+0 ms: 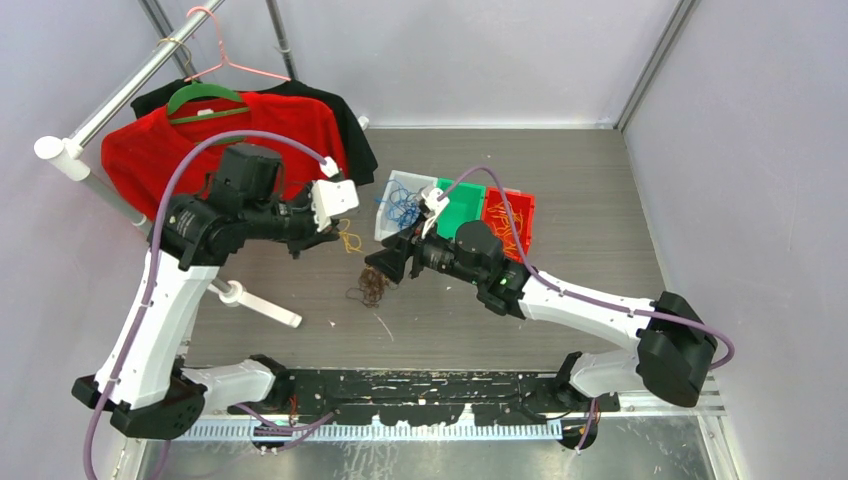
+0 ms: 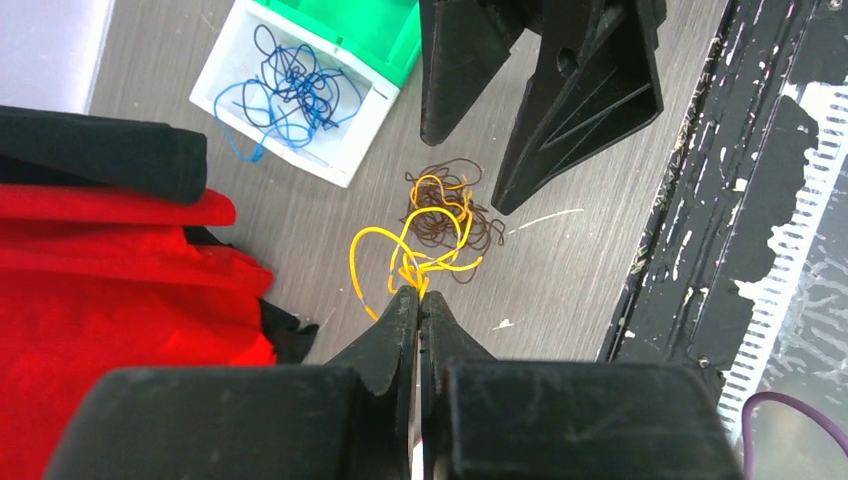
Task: Untangle the cables
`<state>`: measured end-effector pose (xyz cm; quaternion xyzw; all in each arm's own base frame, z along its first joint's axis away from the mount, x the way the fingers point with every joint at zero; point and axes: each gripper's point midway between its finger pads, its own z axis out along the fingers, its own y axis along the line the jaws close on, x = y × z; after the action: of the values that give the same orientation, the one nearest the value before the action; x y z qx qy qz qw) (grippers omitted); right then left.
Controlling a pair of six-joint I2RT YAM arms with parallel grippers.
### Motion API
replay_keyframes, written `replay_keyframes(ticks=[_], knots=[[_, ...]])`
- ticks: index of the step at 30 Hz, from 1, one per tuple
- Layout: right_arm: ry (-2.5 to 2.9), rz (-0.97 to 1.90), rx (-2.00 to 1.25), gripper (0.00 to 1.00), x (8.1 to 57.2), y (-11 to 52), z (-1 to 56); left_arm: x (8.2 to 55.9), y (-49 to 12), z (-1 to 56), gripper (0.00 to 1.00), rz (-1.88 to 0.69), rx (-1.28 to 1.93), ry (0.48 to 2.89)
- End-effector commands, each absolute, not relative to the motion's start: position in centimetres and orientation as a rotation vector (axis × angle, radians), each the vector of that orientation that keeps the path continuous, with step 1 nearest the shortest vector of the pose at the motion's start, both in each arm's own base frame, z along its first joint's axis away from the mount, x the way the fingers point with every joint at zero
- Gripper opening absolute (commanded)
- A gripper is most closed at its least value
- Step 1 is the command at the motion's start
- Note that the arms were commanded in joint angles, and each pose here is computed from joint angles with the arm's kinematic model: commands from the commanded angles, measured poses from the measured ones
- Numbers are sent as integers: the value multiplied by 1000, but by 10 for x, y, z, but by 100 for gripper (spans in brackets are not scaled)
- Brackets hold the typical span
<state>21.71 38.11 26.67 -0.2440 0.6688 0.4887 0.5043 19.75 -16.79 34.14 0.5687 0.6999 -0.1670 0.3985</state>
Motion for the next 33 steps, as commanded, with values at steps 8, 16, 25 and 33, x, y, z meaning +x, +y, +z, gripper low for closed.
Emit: replay_keyframes(ticks=[8,16,25,33], knots=[[1360,1202,-664,68,215,407,338,188,-175,409,0,-423,1369,1519],[1349,1200,-709,65,216,439,327,173,-181,440,0,-459,1356,1368],[1436,1127,-634,61,239,445,282,187,-182,481,0,-398,1223,1264],[1488,1095,-618,53,240,436,251,196,-181,450,0,-398,1226,1349]])
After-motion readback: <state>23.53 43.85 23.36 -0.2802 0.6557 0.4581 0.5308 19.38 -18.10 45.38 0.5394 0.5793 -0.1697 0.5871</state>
